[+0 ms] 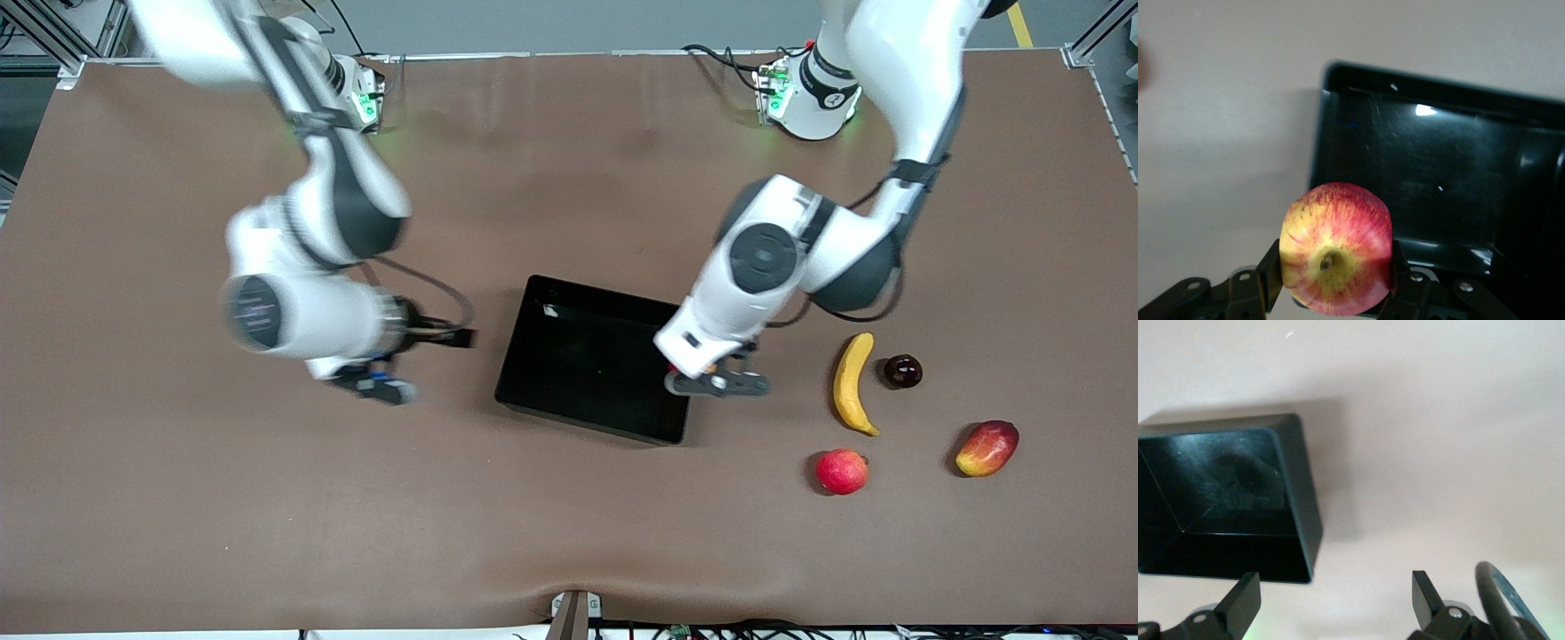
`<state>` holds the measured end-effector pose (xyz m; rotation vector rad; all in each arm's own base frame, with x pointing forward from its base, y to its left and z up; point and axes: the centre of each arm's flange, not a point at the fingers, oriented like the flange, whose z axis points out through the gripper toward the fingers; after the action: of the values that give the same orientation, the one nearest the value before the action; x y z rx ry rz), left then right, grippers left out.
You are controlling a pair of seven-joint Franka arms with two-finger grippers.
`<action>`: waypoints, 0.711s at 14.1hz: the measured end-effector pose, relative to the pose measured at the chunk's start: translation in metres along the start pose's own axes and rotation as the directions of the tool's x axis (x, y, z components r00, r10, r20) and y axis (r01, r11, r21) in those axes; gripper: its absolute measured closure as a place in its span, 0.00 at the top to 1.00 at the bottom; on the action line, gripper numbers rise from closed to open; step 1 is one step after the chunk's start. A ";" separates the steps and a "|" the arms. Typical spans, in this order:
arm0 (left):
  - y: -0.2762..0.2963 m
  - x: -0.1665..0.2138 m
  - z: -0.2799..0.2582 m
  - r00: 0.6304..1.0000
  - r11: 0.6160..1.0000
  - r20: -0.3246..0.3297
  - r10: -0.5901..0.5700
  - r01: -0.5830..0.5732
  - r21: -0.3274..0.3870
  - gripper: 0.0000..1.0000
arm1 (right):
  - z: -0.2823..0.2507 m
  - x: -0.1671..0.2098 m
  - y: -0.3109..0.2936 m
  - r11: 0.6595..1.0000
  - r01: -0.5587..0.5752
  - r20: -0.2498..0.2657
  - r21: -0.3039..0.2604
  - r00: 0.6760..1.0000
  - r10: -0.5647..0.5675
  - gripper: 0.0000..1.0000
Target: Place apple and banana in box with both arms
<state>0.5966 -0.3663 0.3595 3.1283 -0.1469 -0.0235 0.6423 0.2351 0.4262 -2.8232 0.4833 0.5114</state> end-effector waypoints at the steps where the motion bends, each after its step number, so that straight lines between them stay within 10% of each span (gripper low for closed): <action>1: 0.009 -0.007 0.012 1.000 1.000 0.019 0.017 -0.017 0.009 0.64 | -0.022 0.011 0.027 0.999 -0.039 0.017 0.004 0.999 0.039 1.00; 10: 0.040 -0.027 0.128 0.998 1.000 0.060 -0.006 0.007 -0.018 0.64 | -0.183 0.015 0.198 0.977 -0.200 -0.055 0.076 0.977 0.205 1.00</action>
<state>0.5643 -0.4051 0.2321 3.1116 -0.1360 -0.1177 0.6387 -0.0023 0.5550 -2.7445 0.7919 0.4351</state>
